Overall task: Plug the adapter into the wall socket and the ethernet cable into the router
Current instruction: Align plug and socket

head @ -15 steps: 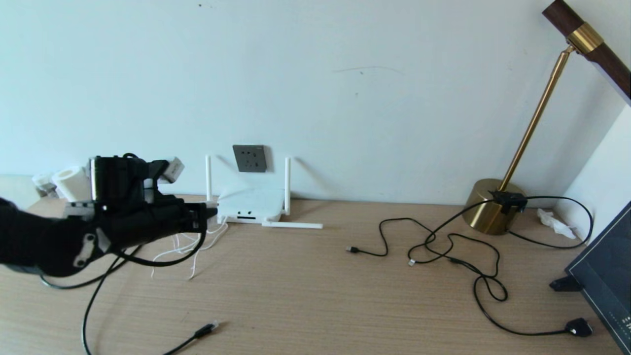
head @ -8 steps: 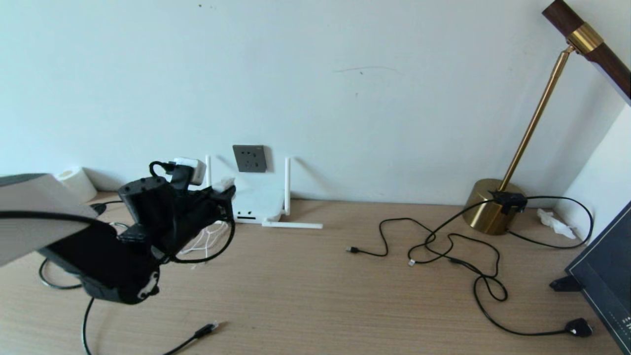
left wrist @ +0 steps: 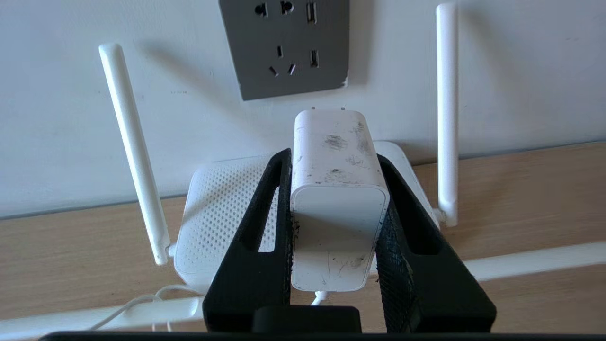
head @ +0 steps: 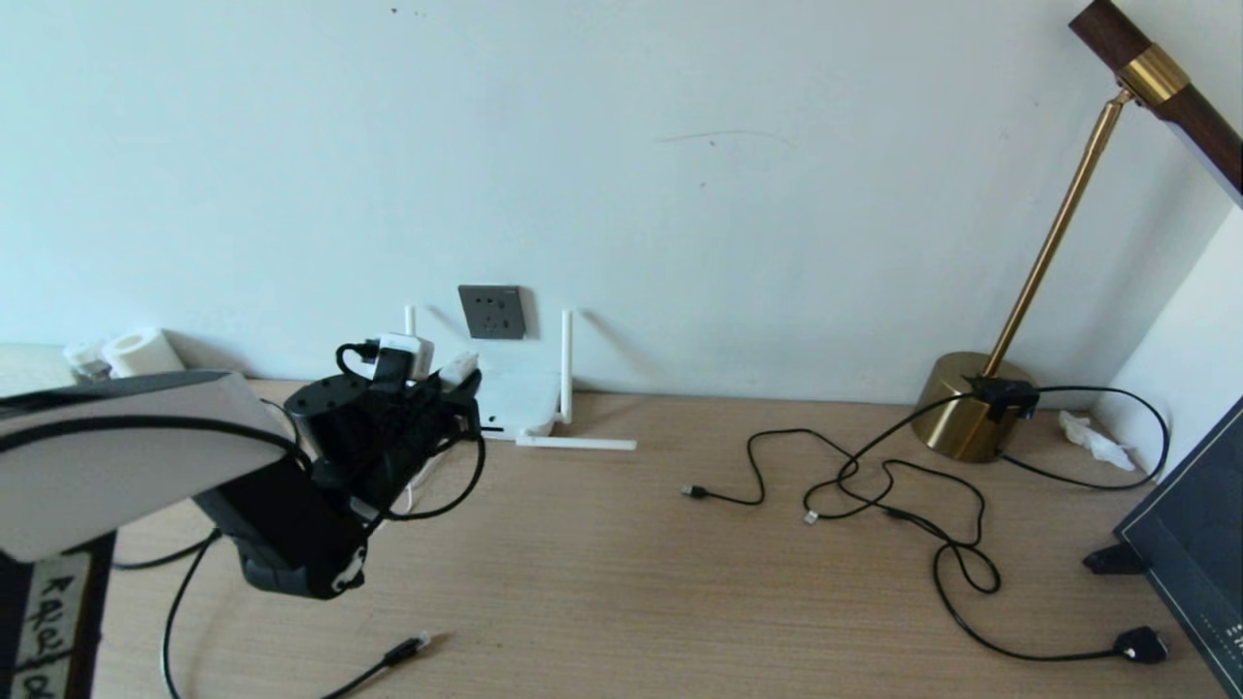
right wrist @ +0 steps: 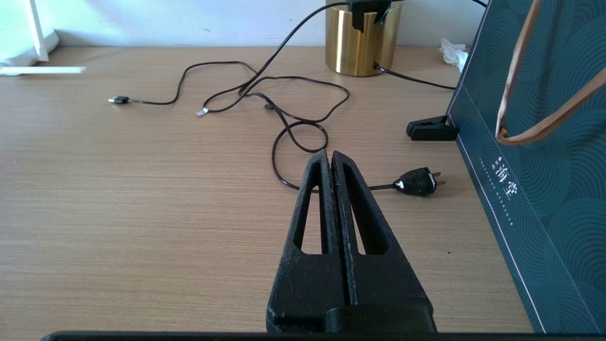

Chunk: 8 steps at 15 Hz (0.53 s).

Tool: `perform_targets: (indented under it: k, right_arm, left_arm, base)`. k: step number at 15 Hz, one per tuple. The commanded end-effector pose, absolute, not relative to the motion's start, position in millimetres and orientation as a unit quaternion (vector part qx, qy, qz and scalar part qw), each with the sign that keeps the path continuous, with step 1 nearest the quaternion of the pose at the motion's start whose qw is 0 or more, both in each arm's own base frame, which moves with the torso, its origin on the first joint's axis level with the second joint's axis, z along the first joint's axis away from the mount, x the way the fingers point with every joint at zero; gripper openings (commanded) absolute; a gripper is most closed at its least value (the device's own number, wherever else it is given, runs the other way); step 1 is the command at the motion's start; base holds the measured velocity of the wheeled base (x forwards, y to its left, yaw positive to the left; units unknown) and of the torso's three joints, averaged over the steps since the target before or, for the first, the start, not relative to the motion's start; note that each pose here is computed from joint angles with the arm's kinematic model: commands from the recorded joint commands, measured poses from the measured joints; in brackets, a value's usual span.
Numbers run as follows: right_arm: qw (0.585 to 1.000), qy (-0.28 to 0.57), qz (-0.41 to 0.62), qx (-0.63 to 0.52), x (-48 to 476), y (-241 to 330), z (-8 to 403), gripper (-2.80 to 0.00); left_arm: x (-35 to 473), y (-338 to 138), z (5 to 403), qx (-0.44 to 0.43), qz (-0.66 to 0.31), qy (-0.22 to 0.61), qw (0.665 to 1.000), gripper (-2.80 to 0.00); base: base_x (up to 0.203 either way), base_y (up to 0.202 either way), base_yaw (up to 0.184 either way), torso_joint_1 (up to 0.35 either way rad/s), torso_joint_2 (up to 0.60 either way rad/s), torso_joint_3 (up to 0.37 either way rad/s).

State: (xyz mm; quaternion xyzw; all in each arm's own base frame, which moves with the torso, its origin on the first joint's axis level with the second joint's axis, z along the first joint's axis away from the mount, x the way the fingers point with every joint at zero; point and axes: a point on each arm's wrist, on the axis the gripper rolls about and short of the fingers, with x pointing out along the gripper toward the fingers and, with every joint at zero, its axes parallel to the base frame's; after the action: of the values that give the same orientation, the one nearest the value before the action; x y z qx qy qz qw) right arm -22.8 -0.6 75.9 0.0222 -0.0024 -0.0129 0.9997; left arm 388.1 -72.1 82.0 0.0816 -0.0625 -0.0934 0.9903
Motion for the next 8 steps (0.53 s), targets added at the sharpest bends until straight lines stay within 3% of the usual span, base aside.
perform_targets:
  k: [1,8]
  right_arm:
    - [1.000,-0.002,-0.013,0.022,-23,-1,76,-2.80]
    - [1.000,-0.003,-0.013,0.022,-23,-1,76,-2.80]
  left_arm:
    - [397,-74,76,0.081,-0.094,-0.068,0.990,-2.80]
    - [420,-77,82,0.058,-0.061,-0.105,0.991,-2.80]
  base:
    - [0.000,0.000,0.000,0.000,0.00,0.000]
    - [0.000,0.000,0.000,0.000,0.00,0.000]
